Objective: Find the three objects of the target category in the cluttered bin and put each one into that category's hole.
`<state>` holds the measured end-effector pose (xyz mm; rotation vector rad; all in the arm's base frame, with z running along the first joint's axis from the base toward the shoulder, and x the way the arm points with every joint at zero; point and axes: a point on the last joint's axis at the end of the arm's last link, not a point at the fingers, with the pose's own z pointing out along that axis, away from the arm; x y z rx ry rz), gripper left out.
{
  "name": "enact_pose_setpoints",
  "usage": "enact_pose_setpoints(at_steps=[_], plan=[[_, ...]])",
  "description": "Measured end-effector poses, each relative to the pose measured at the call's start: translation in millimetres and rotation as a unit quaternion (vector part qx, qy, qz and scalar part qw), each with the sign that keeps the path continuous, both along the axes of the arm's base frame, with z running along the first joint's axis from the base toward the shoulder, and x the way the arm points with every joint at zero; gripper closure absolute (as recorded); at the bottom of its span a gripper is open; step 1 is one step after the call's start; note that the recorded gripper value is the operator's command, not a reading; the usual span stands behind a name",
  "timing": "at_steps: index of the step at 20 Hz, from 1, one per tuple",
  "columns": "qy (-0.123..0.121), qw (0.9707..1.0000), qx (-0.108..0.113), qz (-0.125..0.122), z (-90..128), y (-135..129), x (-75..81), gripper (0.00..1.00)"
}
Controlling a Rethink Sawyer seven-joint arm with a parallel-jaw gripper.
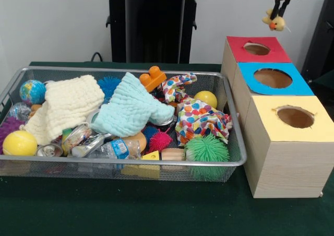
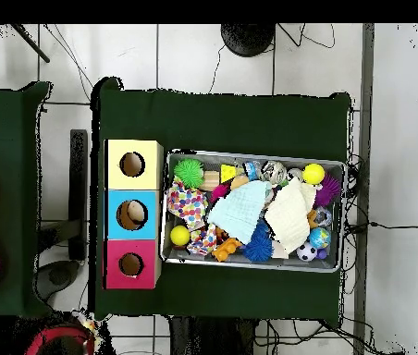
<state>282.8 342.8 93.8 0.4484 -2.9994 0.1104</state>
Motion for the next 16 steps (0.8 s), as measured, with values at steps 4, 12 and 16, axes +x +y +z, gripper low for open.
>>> enact_pose_setpoints(at_steps=[4,12,16], plan=[[-0.002,1.0000,-0.001,-0.002,1,-2,1.8,1.00],[-0.009,0.9999,-0.001,-0.014,5,-9,11.9,1.00],[-0.016,0.9994,0.001,-0.031,9,-18,25.8,1.00]])
